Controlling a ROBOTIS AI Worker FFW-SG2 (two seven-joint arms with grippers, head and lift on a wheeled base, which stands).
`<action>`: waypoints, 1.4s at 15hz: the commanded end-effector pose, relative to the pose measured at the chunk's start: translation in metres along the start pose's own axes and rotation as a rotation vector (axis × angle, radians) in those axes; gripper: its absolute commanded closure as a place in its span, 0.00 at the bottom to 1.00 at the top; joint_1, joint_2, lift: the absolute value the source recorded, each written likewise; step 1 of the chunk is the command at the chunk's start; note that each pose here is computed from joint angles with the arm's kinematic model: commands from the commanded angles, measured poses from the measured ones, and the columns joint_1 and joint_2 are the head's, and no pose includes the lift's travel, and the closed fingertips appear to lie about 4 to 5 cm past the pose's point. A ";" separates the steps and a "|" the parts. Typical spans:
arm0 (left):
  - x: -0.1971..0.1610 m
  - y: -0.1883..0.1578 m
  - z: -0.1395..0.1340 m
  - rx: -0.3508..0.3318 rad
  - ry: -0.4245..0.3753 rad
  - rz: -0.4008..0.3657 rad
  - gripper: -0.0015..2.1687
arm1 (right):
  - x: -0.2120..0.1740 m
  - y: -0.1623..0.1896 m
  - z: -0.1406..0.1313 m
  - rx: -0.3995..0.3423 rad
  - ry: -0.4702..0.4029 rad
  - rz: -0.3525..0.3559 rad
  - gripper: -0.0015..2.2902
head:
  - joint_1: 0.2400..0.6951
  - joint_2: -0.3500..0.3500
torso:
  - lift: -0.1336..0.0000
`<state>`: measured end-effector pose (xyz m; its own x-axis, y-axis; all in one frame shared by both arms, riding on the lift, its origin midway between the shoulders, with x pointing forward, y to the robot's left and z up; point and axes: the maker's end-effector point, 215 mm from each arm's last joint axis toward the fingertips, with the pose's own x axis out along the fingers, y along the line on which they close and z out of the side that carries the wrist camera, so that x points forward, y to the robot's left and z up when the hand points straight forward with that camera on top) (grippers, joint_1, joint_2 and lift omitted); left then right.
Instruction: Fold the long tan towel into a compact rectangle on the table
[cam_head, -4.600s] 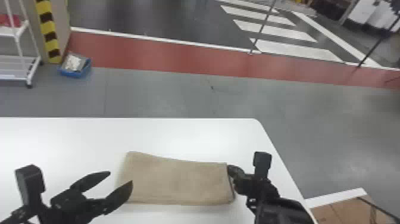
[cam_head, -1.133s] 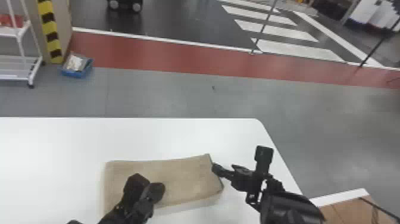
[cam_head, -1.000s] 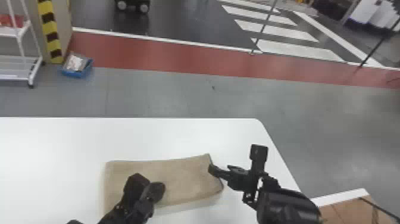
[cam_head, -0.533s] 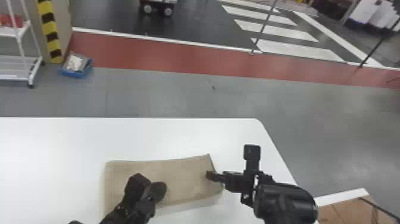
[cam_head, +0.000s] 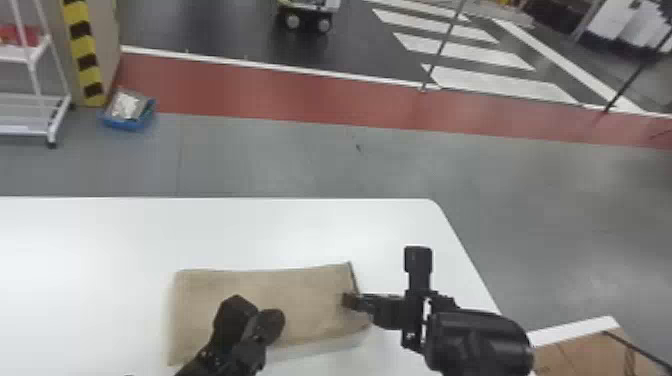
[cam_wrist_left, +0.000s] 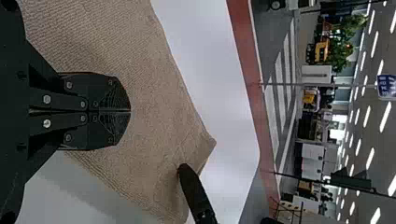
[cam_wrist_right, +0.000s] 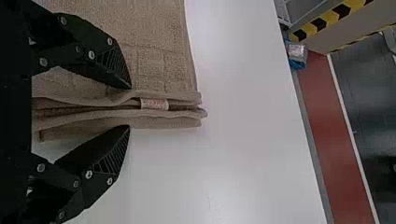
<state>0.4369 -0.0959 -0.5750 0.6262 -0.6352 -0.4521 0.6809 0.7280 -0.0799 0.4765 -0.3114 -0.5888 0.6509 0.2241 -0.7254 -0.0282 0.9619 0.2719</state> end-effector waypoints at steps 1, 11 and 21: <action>-0.001 -0.002 0.001 -0.004 -0.002 -0.001 0.87 | -0.003 0.006 0.003 0.000 -0.011 0.017 0.34 | 1.00 0.00 | 1.00; -0.006 -0.012 -0.013 0.000 0.040 -0.007 0.87 | -0.053 0.051 0.019 0.063 -0.118 0.176 0.46 | 1.00 0.00 | 1.00; -0.053 0.065 0.019 -0.030 -0.038 0.111 0.87 | -0.087 0.045 0.039 0.124 -0.182 0.200 0.46 | 1.00 0.00 | 1.00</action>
<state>0.4440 -0.0341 -0.5428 0.6928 -0.5789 -0.4300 0.6146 0.7859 -0.0678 0.4502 -0.2833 -0.4911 0.7593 0.3783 -0.5296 -0.0999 0.8718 0.4795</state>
